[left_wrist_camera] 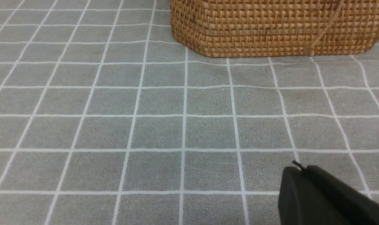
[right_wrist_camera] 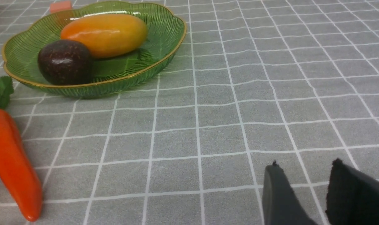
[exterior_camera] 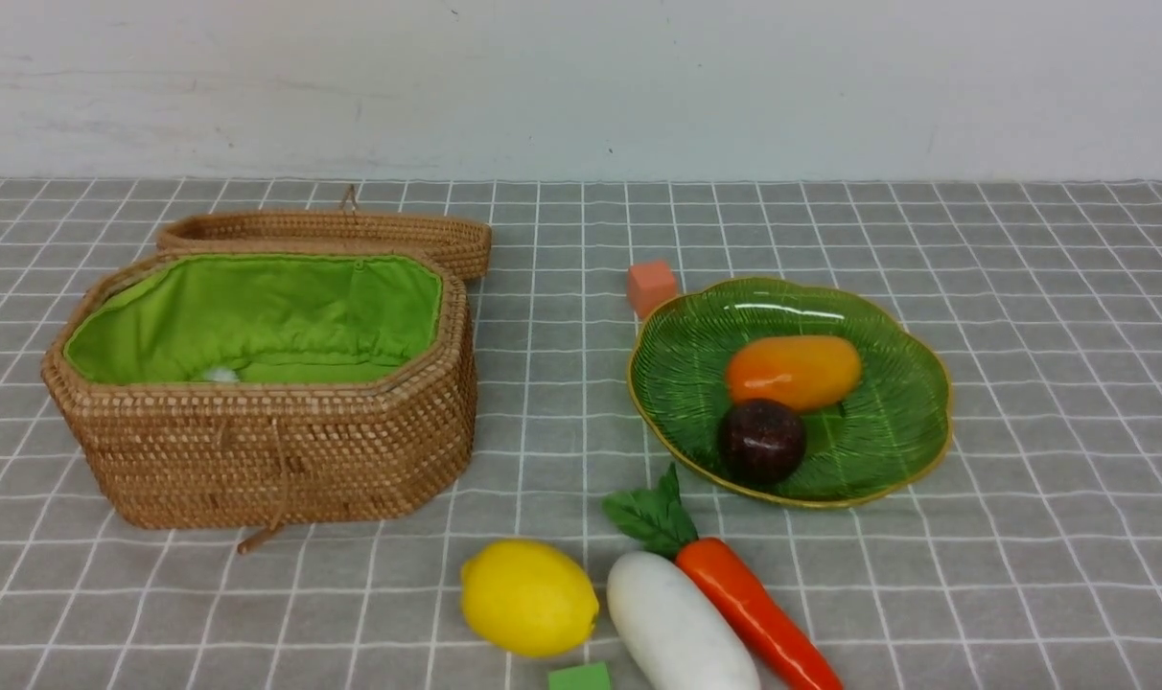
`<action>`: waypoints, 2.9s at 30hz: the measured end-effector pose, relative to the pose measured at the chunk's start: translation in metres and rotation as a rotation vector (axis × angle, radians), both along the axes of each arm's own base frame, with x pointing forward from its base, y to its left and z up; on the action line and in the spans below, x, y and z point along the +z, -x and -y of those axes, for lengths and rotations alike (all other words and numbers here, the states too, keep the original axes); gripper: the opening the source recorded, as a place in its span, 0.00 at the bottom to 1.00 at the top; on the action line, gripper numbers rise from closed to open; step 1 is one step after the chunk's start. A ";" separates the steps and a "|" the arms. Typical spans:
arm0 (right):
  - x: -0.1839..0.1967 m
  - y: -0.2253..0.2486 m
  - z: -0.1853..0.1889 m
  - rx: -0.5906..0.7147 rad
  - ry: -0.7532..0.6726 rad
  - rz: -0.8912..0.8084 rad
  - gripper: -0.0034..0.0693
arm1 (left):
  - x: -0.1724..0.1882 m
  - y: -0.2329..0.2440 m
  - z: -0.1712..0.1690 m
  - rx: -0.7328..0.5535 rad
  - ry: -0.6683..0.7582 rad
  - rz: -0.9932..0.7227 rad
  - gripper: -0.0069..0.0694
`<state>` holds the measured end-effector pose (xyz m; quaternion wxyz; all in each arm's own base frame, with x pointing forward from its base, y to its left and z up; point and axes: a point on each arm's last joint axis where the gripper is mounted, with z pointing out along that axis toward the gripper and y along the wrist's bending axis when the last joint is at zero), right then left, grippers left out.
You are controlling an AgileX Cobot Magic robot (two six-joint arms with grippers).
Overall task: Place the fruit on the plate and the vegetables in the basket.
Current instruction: Take a daikon with your right arm and place it on the basket on the left.
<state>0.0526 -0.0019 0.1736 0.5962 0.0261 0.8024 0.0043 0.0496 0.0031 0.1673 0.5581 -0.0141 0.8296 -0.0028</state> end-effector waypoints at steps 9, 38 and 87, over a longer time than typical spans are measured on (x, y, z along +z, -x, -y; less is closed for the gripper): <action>0.001 -0.001 0.001 -0.001 0.025 0.023 0.38 | 0.000 0.000 0.000 0.000 -0.002 0.001 0.09; 0.211 -0.027 -0.001 -0.006 -0.256 0.433 0.38 | 0.000 0.000 0.000 0.000 -0.004 0.002 0.14; 0.018 -0.203 -0.233 0.664 0.188 -0.973 0.77 | 0.000 0.000 0.000 0.000 -0.004 0.003 0.21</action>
